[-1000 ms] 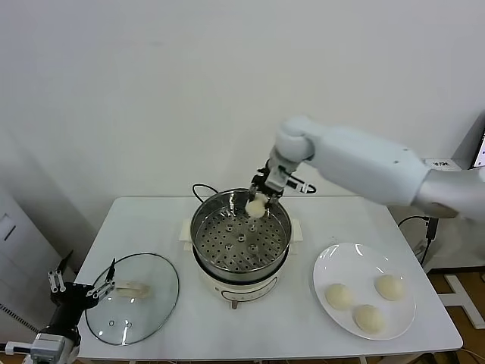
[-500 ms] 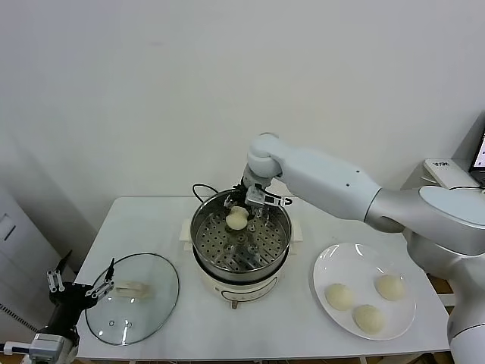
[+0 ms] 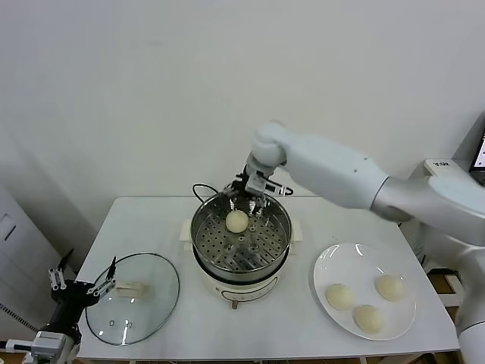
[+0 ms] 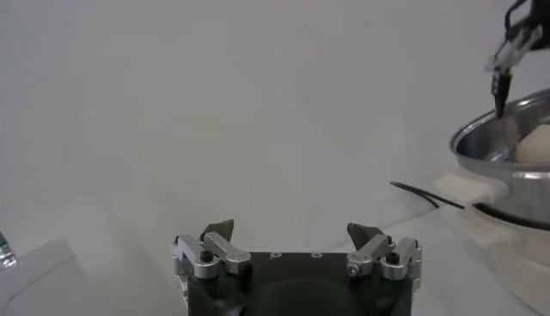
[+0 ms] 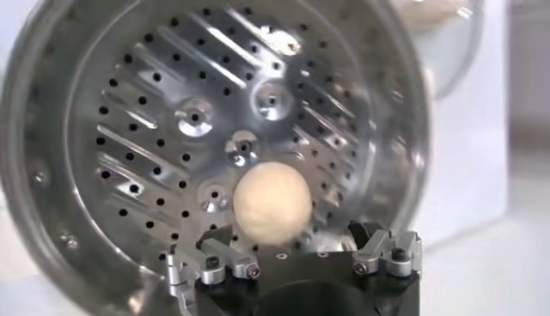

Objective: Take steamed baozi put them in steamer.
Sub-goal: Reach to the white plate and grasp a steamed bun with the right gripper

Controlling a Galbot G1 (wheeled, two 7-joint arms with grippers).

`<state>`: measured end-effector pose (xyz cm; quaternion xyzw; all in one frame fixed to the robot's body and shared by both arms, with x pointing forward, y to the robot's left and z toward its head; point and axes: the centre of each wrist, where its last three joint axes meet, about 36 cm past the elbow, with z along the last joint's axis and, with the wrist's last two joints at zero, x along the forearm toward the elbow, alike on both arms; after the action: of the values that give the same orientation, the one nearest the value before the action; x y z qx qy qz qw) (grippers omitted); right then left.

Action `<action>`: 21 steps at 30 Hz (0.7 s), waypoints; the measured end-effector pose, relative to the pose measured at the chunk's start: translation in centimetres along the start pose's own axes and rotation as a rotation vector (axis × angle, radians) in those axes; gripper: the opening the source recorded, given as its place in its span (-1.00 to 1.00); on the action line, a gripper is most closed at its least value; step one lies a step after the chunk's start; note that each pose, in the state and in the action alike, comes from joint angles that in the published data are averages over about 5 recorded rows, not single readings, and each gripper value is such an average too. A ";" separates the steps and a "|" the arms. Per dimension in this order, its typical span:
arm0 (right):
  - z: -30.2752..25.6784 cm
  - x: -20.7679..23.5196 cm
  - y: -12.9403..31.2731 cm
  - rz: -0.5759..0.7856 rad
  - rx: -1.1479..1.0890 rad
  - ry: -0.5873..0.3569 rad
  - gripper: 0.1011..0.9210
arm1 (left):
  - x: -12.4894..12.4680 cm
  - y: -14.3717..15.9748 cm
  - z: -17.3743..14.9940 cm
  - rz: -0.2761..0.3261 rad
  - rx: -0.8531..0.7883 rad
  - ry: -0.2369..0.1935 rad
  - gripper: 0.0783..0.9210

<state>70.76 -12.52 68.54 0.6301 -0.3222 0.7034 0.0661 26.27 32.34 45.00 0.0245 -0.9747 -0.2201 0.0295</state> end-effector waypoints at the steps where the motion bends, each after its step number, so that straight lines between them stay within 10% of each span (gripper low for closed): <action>1: 0.8 0.9 0.6 -0.004 -0.068 0.008 0.76 | 0.0 0.0 -0.1 0.000 0.000 -0.003 0.77; 21: 6.1 1.1 23.2 -0.174 -0.799 0.022 0.76 | 0.4 -0.4 -1.0 -0.004 -0.003 -0.011 0.77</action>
<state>64.09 -34.30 60.99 0.5721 -0.5147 0.5214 0.3686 25.96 31.53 45.69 0.0251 -0.9745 -0.2217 0.0238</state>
